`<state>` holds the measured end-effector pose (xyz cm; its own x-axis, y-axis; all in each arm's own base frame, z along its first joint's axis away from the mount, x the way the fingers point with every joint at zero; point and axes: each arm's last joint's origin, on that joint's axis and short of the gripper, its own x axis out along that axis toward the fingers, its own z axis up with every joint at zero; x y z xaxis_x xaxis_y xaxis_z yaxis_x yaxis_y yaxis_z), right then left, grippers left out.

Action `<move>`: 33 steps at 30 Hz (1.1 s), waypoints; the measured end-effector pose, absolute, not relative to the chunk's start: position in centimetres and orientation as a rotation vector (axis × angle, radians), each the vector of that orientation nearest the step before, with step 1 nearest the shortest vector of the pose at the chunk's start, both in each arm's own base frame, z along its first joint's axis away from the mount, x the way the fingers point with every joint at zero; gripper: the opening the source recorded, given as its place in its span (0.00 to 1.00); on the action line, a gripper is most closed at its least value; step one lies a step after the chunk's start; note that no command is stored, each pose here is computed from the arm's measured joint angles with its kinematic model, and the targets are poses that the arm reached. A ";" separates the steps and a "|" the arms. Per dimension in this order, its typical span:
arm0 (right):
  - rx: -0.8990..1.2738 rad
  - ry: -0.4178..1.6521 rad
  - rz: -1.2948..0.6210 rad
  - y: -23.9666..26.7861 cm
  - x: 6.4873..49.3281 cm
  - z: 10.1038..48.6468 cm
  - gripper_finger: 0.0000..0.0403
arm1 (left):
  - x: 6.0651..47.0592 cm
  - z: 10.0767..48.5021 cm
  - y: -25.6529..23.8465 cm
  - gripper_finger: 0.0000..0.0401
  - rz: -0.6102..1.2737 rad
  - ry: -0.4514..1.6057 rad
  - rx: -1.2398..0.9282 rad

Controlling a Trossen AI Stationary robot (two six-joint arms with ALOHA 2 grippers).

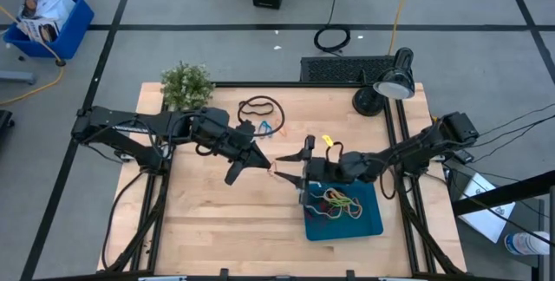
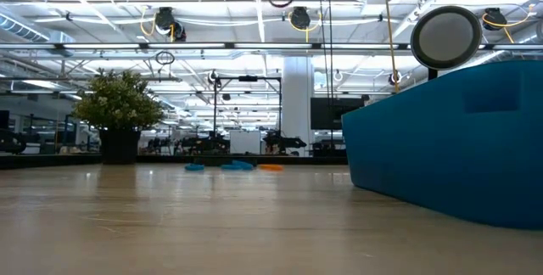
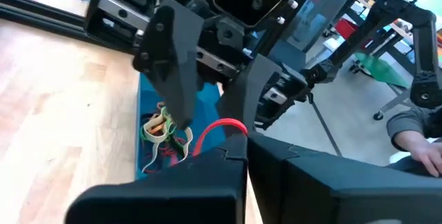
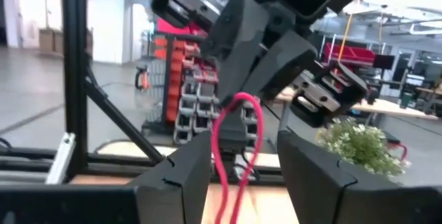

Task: Pick and place rubber bands into bin
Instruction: Put the red rubber band into the blue bin

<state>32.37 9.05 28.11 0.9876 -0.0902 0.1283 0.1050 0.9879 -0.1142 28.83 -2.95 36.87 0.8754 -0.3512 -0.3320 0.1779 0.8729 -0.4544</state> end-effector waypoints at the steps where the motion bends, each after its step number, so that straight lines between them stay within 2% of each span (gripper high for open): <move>1: -0.123 -0.114 -0.102 8.9 32.5 28.2 0.40 | 28.8 36.9 -3.0 0.02 -0.285 0.421 -0.427; 9: -0.044 -0.106 -0.151 8.0 32.9 28.4 0.40 | 28.8 36.9 -2.9 0.05 -0.286 0.420 -0.420; 15: -0.025 -0.103 -0.151 7.8 32.9 28.4 0.38 | 28.8 36.9 -2.9 0.01 -0.289 0.416 -0.401; 25: -0.029 -0.102 -0.097 8.0 33.0 28.3 0.24 | 28.8 36.9 -2.9 0.08 -0.288 0.411 -0.396; 33: -0.029 -0.105 -0.099 8.0 33.0 28.3 0.04 | 28.8 36.9 -2.9 0.02 -0.290 0.410 -0.387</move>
<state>32.96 7.97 28.34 0.9896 -0.0972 0.1063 0.1002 0.9947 -0.0234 28.84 -2.94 36.91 0.8781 -0.3474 -0.3290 0.1941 0.8871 -0.4187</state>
